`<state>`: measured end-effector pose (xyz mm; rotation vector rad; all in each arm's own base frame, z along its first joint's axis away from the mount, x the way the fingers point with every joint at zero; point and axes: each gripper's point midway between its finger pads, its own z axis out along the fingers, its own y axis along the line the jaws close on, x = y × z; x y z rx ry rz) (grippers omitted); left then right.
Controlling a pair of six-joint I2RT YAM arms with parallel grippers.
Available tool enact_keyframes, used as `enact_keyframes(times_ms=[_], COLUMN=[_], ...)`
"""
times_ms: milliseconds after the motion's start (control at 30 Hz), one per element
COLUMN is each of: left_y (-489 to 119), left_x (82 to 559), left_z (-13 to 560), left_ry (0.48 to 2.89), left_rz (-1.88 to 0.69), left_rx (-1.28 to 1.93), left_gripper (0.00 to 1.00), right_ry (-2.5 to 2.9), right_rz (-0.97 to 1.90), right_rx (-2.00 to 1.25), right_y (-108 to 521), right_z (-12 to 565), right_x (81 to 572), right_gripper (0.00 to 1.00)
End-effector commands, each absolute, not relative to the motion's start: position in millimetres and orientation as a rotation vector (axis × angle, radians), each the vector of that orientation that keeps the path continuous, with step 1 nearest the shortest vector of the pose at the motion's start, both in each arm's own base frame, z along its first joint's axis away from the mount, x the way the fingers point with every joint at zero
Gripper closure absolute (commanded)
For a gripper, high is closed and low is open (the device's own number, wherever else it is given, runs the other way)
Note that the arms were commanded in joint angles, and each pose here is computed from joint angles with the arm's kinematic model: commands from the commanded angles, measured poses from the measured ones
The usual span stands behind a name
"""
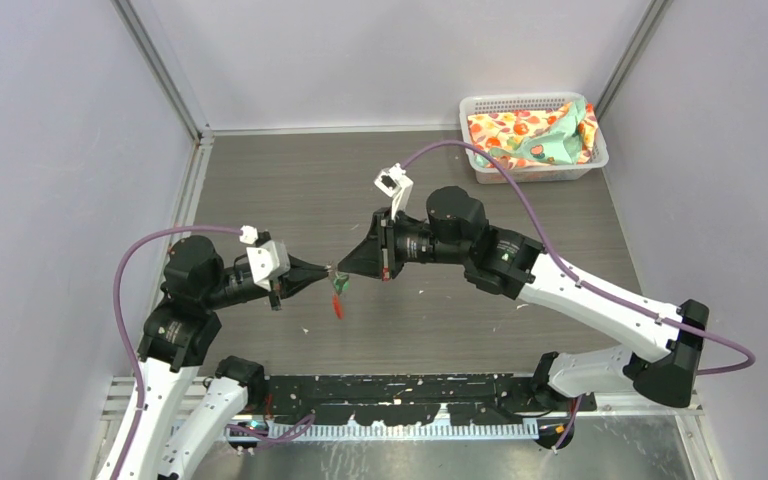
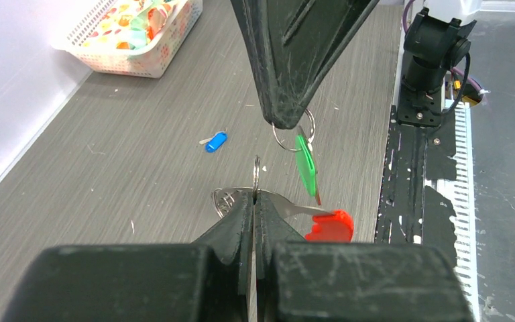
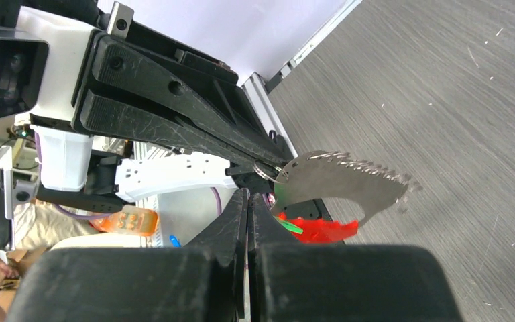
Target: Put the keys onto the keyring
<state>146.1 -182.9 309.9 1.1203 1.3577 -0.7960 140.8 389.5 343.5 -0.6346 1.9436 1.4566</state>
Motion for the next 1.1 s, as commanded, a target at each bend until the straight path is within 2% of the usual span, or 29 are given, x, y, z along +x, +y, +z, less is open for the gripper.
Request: enact_keyframes(times_ms=[0, 1067], left_y=[-184.0, -183.9], left_x=[142.5, 138.4], left_z=[332.7, 330.0], left_ry=[1.263, 1.241], left_rz=[-0.768, -0.765], left_rx=[1.132, 1.145], left_gripper=[1.0, 1.0], right_ry=[1.869, 1.883], right_rz=[1.446, 1.467], right_rx=[-0.6, -0.564], right_y=[387.4, 398.3], right_z=[360.9, 347.6], right_x=[147.8, 157.8], right_gripper=[0.99, 0.99])
